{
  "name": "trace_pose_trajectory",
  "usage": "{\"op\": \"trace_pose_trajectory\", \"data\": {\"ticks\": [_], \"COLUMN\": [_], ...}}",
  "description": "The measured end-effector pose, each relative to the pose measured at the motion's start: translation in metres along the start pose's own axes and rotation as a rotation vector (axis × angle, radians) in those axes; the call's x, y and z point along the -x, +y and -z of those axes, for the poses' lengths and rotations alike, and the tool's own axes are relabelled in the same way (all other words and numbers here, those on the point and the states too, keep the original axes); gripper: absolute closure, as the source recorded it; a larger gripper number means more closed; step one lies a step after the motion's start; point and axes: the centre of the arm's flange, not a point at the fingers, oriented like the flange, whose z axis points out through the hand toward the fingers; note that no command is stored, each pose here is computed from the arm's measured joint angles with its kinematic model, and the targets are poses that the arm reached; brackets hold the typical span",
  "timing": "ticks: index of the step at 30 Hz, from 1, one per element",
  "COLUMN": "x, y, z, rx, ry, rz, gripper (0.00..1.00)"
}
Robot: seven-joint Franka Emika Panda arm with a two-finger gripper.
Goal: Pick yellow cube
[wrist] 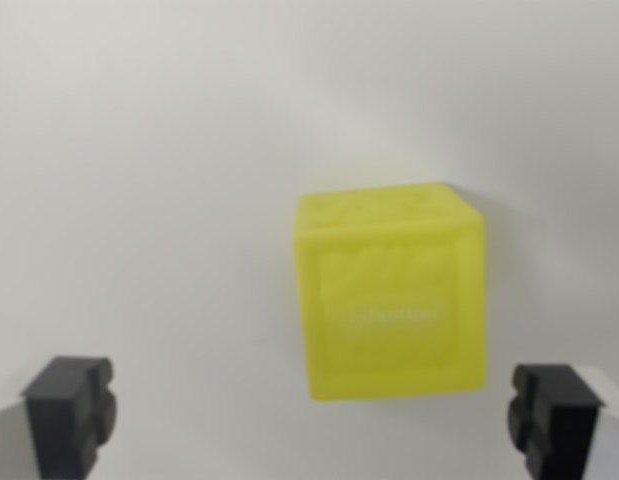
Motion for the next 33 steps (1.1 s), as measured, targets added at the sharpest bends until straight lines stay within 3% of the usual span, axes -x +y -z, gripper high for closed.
{"op": "trace_pose_trajectory", "data": {"ticks": [16, 33], "x": [-0.012, -0.014], "y": [0.015, 0.016], "z": [-0.026, -0.052], "rx": [-0.0067, -0.0077], "ry": [0.0048, 0.0060], "rz": [0.079, 0.087], "gripper": [0.00, 0.00]}}
